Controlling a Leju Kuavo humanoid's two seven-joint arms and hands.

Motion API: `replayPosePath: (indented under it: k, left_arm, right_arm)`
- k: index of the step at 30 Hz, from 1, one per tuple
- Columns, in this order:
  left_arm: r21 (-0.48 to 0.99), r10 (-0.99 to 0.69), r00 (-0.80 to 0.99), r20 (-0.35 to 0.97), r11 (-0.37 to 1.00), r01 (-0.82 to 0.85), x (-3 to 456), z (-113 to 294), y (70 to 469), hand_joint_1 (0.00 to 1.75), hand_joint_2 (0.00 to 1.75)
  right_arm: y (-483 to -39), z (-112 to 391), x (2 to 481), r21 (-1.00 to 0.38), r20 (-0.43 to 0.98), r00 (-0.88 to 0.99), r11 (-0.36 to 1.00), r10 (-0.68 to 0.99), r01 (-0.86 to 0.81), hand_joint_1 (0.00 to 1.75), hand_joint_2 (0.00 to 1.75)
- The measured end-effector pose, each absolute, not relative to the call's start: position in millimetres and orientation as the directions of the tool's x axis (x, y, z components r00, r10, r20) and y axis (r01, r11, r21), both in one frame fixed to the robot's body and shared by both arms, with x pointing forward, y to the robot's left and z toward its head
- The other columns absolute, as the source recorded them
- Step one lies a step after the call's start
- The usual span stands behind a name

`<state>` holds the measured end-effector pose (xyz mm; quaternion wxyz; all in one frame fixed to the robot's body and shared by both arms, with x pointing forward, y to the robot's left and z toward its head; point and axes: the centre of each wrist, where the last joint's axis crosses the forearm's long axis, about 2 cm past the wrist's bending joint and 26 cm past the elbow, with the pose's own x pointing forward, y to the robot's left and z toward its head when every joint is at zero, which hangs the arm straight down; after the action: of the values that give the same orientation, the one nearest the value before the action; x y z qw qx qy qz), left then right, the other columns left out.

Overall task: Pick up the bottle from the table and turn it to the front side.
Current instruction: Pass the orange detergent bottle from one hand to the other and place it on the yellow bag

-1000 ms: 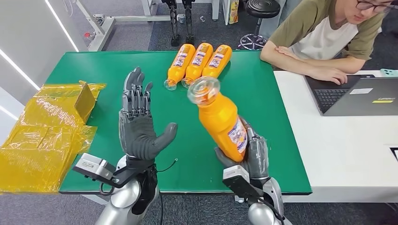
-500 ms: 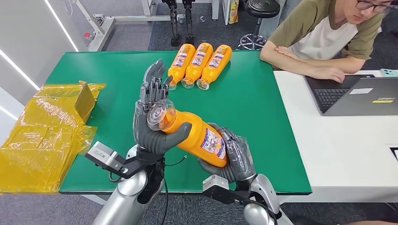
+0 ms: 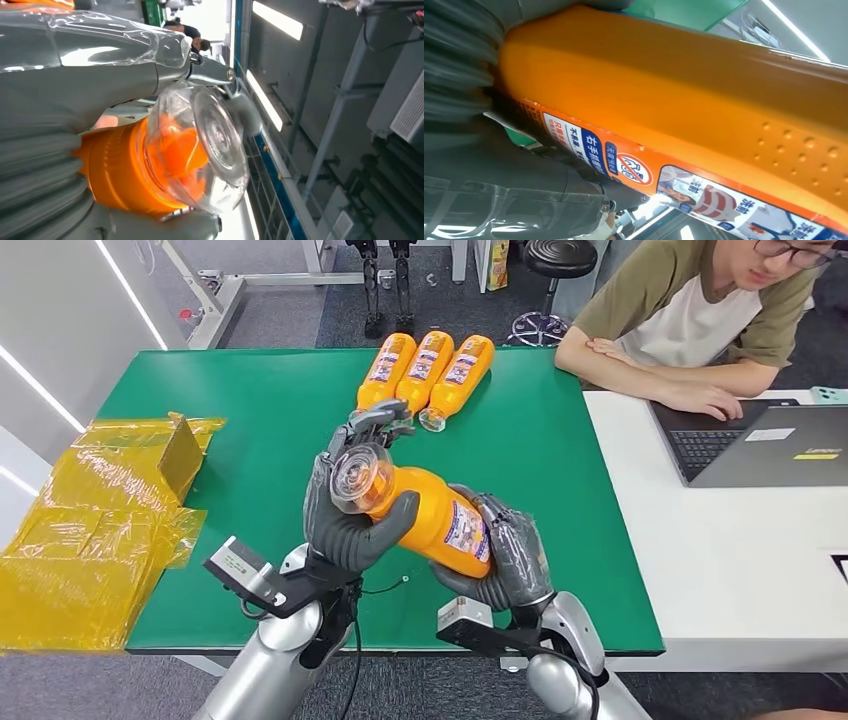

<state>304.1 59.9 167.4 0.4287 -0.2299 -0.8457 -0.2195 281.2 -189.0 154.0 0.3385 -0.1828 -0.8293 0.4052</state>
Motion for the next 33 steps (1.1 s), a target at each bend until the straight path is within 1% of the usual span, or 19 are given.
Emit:
replayPosePath:
  k: [4,6,7,8,10,11,18,26,29,33]
  left_arm:
    - [0.183,0.201,-0.526,0.827,0.788,0.588,305.0,168.6,59.0,1.75,1.75]
    - [0.188,0.197,-0.524,0.829,0.783,0.593,305.6,168.9,58.6,1.75,1.75]
    - [0.19,0.196,-0.523,0.829,0.781,0.594,305.9,168.9,58.4,1.75,1.75]
    - [0.192,0.195,-0.523,0.83,0.78,0.595,306.2,168.9,58.3,1.75,1.75]
    - [0.196,0.192,-0.522,0.831,0.778,0.598,306.9,168.7,57.7,1.75,1.75]
    - [0.197,0.191,-0.521,0.832,0.776,0.599,307.1,168.7,57.1,1.75,1.75]
    - [0.208,0.168,-0.505,0.847,0.769,0.605,309.1,164.1,55.3,1.75,1.75]
    - [0.171,0.151,-0.488,0.86,0.815,0.553,308.7,158.3,52.0,1.75,1.75]
    - [0.174,0.097,-0.503,0.859,0.868,0.465,309.6,154.7,52.6,1.75,1.75]
    - [0.228,-0.044,-0.547,0.836,0.935,0.273,312.8,146.9,59.4,1.75,1.75]
  right_arm:
    - [-191.1,154.2,285.2,-0.794,0.405,-0.706,0.606,0.581,0.044,1.54,1.75]
    - [-191.9,153.3,286.4,-0.793,0.4,-0.707,0.607,0.584,0.052,1.37,1.75]
    - [-192.2,152.8,286.7,-0.793,0.398,-0.706,0.607,0.585,0.056,1.16,1.75]
    - [-192.5,152.1,286.8,-0.792,0.397,-0.706,0.608,0.587,0.06,0.78,1.75]
    - [-192.7,150.8,286.7,-0.792,0.395,-0.705,0.608,0.589,0.064,0.16,1.75]
    - [-192.5,150.2,286.5,-0.792,0.395,-0.705,0.607,0.589,0.063,0.0,1.75]
    - [-184.1,148.9,277.0,-0.775,0.412,-0.728,0.631,0.548,0.036,0.0,1.75]
    - [-176.7,153.4,266.9,-0.664,0.458,-0.74,0.743,0.492,0.083,0.0,1.75]
    - [-174.4,151.9,263.6,-0.621,0.481,-0.737,0.778,0.474,0.095,0.0,1.75]
    - [-169.7,148.6,258.0,-0.588,0.503,-0.733,0.803,0.458,0.098,0.0,1.75]
